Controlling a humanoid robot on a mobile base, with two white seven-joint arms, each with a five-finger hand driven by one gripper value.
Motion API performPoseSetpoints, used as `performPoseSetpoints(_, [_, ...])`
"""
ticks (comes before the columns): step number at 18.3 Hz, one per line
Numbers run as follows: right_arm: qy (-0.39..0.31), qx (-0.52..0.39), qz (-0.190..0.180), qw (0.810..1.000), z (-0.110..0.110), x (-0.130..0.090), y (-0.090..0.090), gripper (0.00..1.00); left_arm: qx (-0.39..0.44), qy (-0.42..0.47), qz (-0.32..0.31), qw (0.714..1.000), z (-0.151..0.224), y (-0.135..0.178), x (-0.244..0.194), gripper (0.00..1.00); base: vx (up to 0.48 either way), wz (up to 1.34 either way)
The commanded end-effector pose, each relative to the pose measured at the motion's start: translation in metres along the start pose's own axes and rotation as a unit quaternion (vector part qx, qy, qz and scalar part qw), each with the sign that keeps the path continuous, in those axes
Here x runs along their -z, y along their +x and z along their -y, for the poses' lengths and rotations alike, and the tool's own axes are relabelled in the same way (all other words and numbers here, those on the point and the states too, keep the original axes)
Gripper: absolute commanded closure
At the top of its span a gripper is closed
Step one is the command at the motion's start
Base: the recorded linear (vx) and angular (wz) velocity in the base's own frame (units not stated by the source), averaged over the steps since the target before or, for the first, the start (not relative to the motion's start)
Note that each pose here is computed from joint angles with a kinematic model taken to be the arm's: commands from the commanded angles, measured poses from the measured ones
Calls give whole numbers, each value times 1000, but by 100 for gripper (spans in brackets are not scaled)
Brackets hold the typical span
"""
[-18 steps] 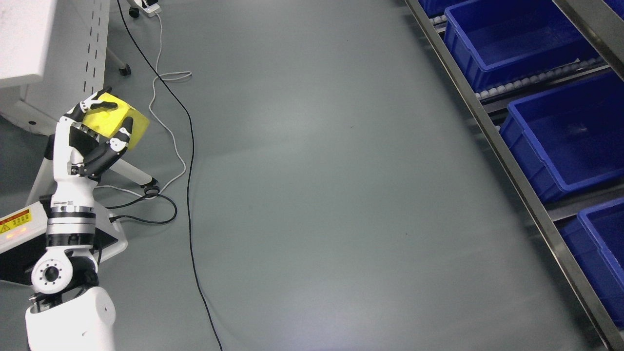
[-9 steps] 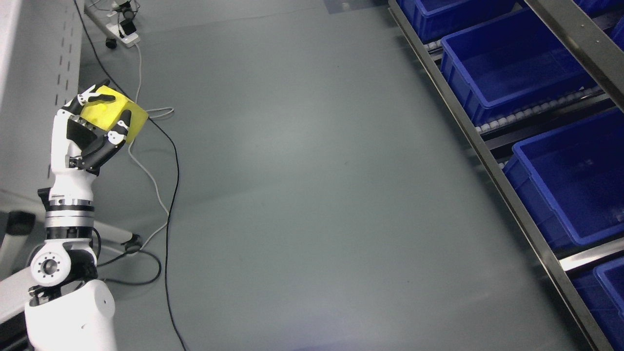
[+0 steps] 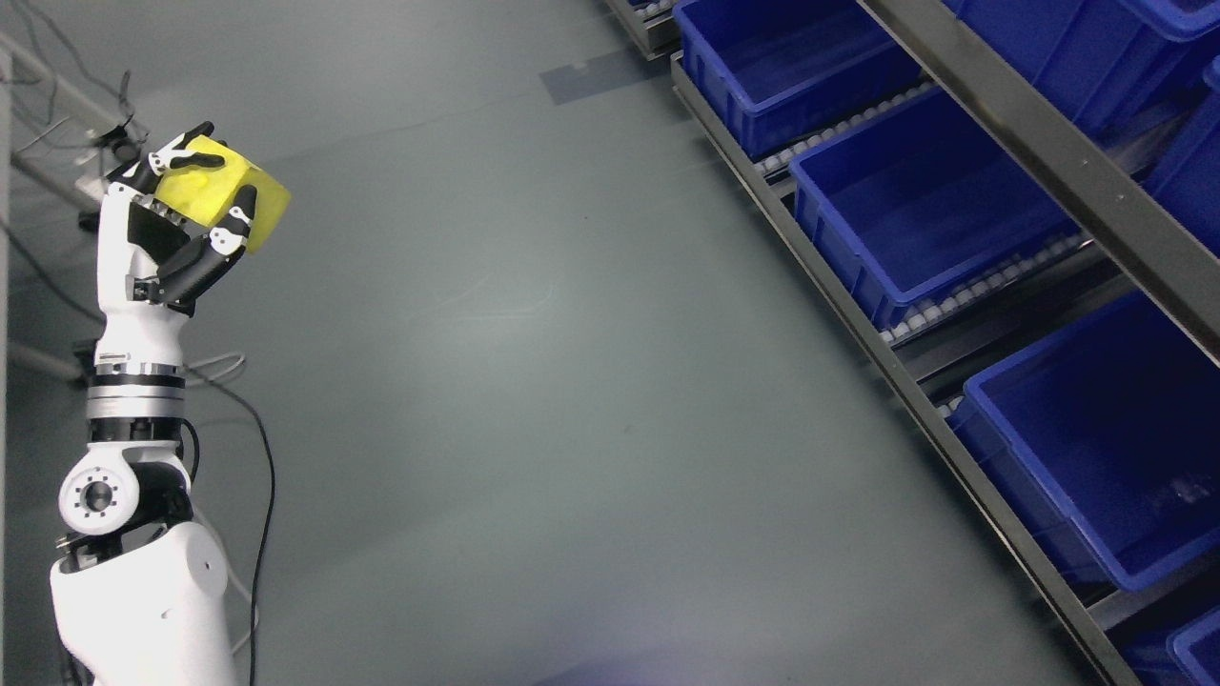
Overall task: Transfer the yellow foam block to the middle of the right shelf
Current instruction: 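Hold the cube in the left hand while turning toward the blue bins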
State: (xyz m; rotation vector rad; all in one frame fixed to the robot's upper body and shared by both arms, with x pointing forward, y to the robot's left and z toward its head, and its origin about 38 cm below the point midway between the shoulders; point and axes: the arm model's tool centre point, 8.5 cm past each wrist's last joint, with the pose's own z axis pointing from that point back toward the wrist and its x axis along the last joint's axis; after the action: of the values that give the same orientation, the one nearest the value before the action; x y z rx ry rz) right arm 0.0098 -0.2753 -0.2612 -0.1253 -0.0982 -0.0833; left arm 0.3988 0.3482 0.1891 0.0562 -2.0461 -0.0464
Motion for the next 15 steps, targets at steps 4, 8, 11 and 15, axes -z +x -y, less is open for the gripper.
performPoseSetpoints(4, [-8, -2, 8, 1000, 11, 1, 6, 0, 6, -13, -1, 1000, 3, 0, 3, 100, 568, -491])
performPoseSetpoints(8, [-8, -2, 8, 1000, 11, 1, 6, 0, 6, -14, -2, 1000, 4, 0, 3, 100, 509, -672])
performPoseSetpoints(11, [-8, -2, 8, 1000, 11, 1, 6, 0, 5, -17, -4, 1000, 6, -1, 2, 100, 474, -839])
performPoseSetpoints(15, [-8, -2, 8, 1000, 11, 1, 6, 0, 5, -17, -3, 1000, 6, -1, 2, 100, 363, -866])
